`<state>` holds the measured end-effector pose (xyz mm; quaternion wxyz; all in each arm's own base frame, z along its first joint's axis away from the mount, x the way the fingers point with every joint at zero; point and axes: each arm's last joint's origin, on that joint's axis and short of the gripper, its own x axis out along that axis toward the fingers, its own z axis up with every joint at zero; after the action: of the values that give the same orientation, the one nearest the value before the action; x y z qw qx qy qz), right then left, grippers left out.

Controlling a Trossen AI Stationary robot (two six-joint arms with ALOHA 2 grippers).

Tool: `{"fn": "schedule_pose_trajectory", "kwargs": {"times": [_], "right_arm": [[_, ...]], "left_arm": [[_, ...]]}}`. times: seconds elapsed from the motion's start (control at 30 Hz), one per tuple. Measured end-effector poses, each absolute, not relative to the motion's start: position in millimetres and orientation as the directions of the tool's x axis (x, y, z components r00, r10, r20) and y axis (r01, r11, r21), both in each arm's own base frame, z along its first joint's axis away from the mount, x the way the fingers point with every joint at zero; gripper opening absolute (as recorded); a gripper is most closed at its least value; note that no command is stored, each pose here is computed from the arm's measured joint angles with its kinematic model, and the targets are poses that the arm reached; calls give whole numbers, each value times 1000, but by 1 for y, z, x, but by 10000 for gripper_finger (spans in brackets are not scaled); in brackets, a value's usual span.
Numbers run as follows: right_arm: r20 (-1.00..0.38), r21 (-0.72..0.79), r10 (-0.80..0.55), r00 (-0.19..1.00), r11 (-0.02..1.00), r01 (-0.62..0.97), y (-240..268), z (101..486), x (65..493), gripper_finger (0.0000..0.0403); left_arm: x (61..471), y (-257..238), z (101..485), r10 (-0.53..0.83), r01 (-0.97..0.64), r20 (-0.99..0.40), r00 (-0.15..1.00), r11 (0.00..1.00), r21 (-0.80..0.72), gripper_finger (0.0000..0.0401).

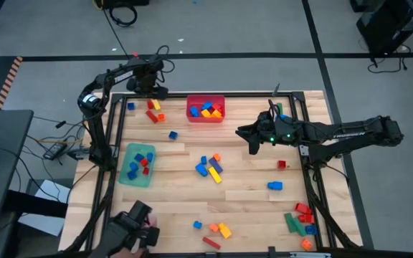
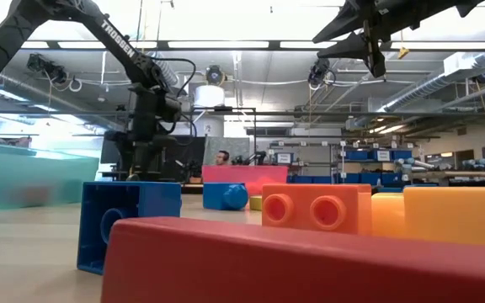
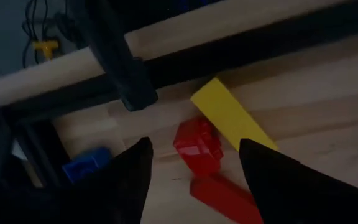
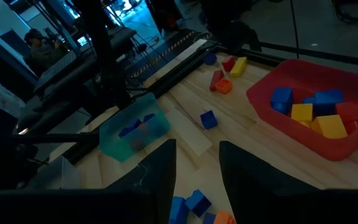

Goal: Sort blocks by size
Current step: Put the red 4 studded building block into the teal bin

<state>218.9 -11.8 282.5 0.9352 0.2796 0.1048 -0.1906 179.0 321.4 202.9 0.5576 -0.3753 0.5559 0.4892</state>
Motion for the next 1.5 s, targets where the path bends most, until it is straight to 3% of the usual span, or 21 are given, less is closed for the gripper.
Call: {"fn": "schedule_pose_trajectory", "kwargs": {"times": [0.27, 0.7, 1.07, 1.5], "right_arm": [[-303, 483, -298, 905, 771, 415, -12, 283, 219, 136], [-303, 477, -296, 906, 776, 413, -12, 283, 219, 136], [-303, 462, -294, 906, 787, 410, -12, 282, 219, 136], [-304, 466, -279, 911, 790, 398, -11, 282, 219, 136]], "left_arm": [[169, 329, 197, 100, -994, -992, -81, 71, 89, 233], [169, 332, 184, 43, -997, -997, -69, 20, 70, 224], [166, 328, 180, 7, -997, -997, -74, 21, 74, 180], [167, 329, 171, -12, -997, -997, -76, 26, 76, 177]]}}
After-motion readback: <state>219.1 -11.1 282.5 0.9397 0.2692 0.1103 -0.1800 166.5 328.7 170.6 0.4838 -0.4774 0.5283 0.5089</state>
